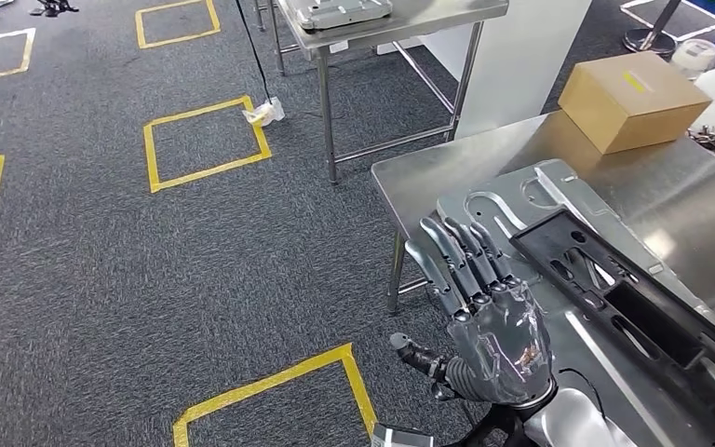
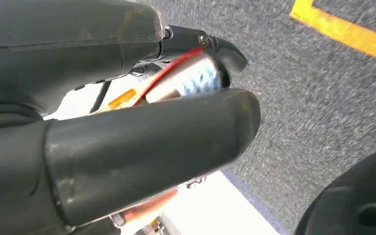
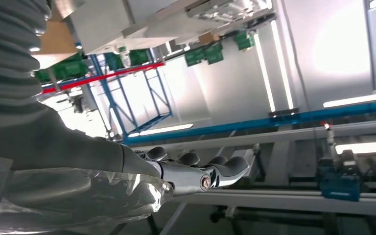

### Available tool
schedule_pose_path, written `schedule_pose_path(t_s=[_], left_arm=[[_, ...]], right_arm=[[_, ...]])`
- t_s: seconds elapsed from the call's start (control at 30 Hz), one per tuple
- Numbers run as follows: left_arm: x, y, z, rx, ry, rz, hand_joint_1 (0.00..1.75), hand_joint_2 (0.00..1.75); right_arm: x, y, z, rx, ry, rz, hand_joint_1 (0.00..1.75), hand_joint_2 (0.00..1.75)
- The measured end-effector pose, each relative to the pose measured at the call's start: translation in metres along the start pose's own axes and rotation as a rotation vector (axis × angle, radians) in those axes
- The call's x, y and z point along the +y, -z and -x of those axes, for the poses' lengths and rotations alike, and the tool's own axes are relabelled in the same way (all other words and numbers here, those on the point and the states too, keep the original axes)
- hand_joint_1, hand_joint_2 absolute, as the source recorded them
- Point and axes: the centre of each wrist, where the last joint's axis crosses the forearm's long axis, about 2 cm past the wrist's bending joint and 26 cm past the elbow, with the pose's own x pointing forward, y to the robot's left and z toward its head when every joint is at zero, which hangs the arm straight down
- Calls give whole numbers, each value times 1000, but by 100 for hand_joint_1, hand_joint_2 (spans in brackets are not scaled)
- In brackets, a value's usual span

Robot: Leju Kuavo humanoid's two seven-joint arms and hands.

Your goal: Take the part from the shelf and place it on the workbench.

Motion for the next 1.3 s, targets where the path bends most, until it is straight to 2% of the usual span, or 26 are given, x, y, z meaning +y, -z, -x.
schedule_pose_path(t_s=[0.53, 1.3], left_arm=[[3, 0, -1, 22, 0, -4, 0, 0], [5, 0, -4, -2, 15, -22, 0, 0]], right_arm=[[7, -17, -1, -4, 61, -73, 0, 175], [4, -15, 7, 2, 74, -105, 0, 175]])
